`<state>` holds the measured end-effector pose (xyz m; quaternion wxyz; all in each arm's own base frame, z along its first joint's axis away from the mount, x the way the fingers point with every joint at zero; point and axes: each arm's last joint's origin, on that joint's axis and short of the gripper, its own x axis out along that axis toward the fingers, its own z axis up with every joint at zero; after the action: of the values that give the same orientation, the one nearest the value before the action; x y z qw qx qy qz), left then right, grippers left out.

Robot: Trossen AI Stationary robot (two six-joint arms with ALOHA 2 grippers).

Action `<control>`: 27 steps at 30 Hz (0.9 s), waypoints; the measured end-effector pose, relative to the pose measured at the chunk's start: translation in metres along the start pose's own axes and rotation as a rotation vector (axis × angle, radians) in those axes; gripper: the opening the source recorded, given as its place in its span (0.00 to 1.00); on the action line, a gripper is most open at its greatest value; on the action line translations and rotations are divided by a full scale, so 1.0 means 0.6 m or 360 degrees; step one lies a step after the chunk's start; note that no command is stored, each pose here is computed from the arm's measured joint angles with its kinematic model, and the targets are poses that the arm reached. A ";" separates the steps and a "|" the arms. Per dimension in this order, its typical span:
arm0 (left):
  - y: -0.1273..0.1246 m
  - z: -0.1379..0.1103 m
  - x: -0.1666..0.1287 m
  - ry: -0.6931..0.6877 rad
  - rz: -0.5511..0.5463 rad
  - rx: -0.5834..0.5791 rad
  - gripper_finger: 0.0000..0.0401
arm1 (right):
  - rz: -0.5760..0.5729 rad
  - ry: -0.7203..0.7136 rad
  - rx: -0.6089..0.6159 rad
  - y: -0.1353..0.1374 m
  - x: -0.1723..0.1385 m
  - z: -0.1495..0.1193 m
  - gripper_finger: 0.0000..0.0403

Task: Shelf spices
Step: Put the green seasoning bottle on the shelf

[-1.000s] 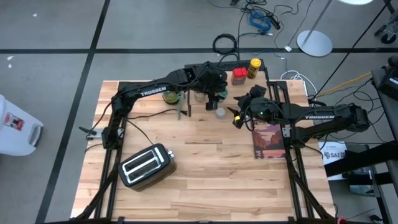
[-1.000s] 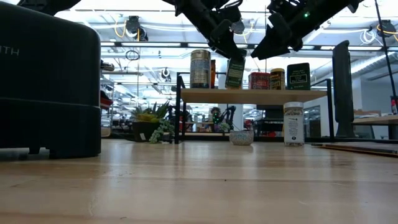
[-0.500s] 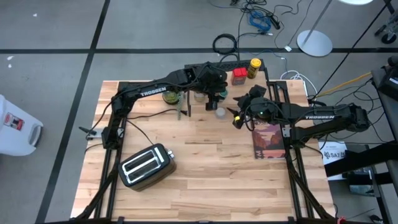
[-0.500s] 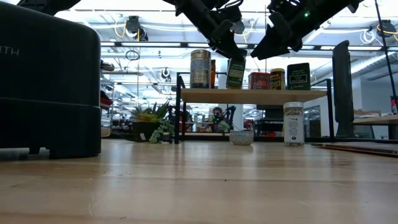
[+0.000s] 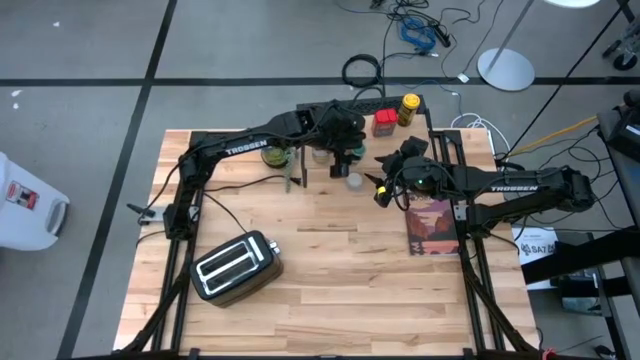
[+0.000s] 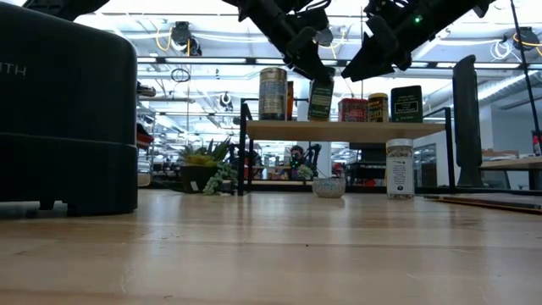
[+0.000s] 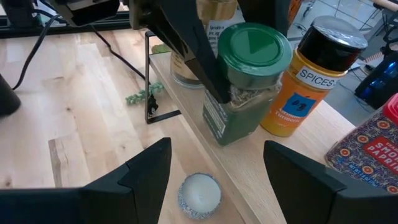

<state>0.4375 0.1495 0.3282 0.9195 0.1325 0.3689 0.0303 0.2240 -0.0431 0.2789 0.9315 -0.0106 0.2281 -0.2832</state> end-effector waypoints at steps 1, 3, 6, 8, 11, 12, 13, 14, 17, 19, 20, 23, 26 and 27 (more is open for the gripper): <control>0.000 0.000 0.000 0.0005 0.0000 0.0000 0.57 | 0.0000 0.0000 0.0000 0.000 0.000 0.000 0.60; -0.002 -0.006 0.003 0.0047 -0.0008 -0.0004 0.59 | 0.0000 0.0000 0.0000 0.000 0.000 0.000 0.60; -0.002 -0.009 0.006 0.0080 0.0009 -0.0002 0.61 | 0.0000 0.0000 0.0000 0.000 0.000 0.000 0.60; -0.002 -0.008 0.004 0.0080 0.0014 0.0000 0.62 | 0.0000 0.0000 0.0000 0.000 0.000 0.000 0.60; -0.002 -0.009 0.004 0.0087 0.0012 0.0001 0.62 | 0.0000 0.0000 0.0000 0.000 0.000 0.000 0.60; -0.002 -0.009 0.004 0.0087 0.0013 0.0003 0.62 | 0.0000 0.0000 0.0000 0.000 0.000 0.000 0.60; -0.002 -0.009 0.004 0.0086 0.0015 0.0006 0.62 | 0.0000 0.0000 0.0000 0.000 0.000 0.000 0.60; -0.002 -0.009 0.004 0.0085 0.0019 0.0009 0.62 | 0.0000 0.0000 0.0001 0.000 0.000 0.000 0.60; -0.001 -0.008 0.004 0.0087 0.0029 0.0023 0.62 | 0.0001 0.0000 0.0001 0.000 0.000 0.000 0.60; -0.001 -0.008 0.003 0.0087 0.0035 0.0037 0.62 | 0.0001 0.0000 0.0001 0.000 0.000 0.000 0.60; -0.002 -0.007 0.002 0.0088 0.0037 0.0039 0.62 | 0.0001 0.0000 0.0000 0.000 0.000 0.000 0.60; -0.003 -0.006 0.001 0.0089 0.0049 0.0046 0.62 | 0.0002 0.0000 0.0001 0.000 0.000 0.000 0.60; -0.003 -0.006 0.001 0.0092 0.0058 0.0057 0.62 | 0.0004 0.0000 0.0001 0.000 0.000 0.000 0.60; -0.003 -0.006 0.001 0.0092 0.0058 0.0059 0.62 | 0.0004 0.0000 0.0001 0.000 0.000 0.000 0.60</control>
<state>0.4354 0.1488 0.3252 0.9051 0.1554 0.3935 0.0441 0.2240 -0.0431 0.2789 0.9318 -0.0101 0.2281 -0.2821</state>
